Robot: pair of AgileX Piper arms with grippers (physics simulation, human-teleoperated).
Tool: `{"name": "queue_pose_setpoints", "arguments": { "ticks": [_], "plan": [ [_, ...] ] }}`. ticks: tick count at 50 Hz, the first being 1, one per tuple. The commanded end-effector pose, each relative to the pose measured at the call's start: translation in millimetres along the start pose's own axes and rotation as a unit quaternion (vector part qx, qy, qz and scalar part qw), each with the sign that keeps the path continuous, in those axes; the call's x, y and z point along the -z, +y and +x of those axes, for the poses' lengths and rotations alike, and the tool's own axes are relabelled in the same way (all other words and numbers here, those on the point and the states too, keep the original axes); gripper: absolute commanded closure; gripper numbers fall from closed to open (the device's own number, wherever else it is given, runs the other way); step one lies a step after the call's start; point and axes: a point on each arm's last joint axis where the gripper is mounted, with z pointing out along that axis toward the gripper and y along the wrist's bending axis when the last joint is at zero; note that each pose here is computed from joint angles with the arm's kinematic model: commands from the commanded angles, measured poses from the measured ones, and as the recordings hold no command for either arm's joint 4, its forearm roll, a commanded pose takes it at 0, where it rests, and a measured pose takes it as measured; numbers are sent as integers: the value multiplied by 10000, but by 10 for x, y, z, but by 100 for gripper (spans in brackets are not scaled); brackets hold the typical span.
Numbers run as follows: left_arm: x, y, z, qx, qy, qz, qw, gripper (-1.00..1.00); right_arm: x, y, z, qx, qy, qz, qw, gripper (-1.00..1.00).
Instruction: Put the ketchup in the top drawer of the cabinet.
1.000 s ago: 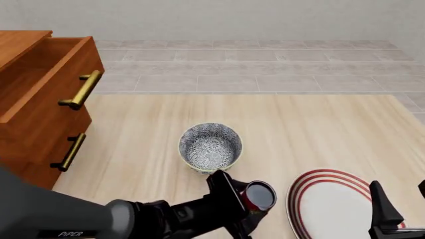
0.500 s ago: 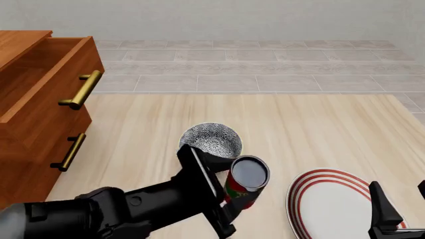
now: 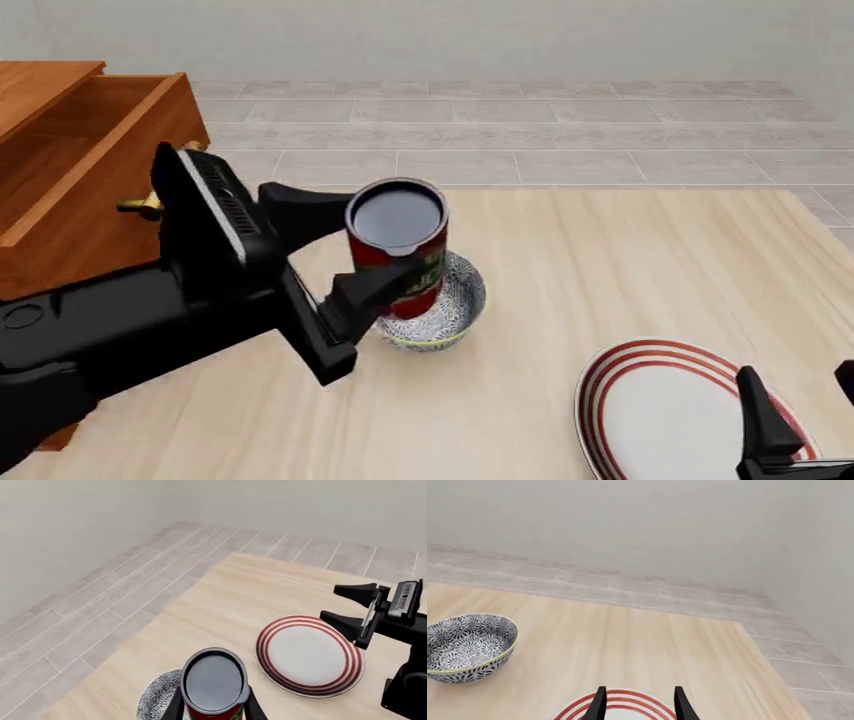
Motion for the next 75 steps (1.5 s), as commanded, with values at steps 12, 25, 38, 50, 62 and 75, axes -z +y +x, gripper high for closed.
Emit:
{"name": "queue_pose_setpoints", "arguments": {
  "ticks": [12,25,38,50,62,75],
  "plan": [
    [570,392,-510,-48,-79,-880,9961,100,0,17,2,-13,4,-147,9999,-100],
    [702,640,-616,491,204,-1529,9868,100,0,15,7,-63,31,-131,9999,-100],
    [991,802,-873,373,235,-2122,9762,100,0,13,23,-95,120,-102,9998,-100],
    [1111,885,-924,363,445,-2458,9676,100,1,18,31,-134,161,-136,9997,-100],
    [1127,1022,-852,477,727,-2843,9548,100,1,19,34,-145,181,-146,9996,-100],
    [1180,1137,-819,633,785,-3228,9411,100,1,19,37,-169,194,-143,9996,-100]
  ]
}}
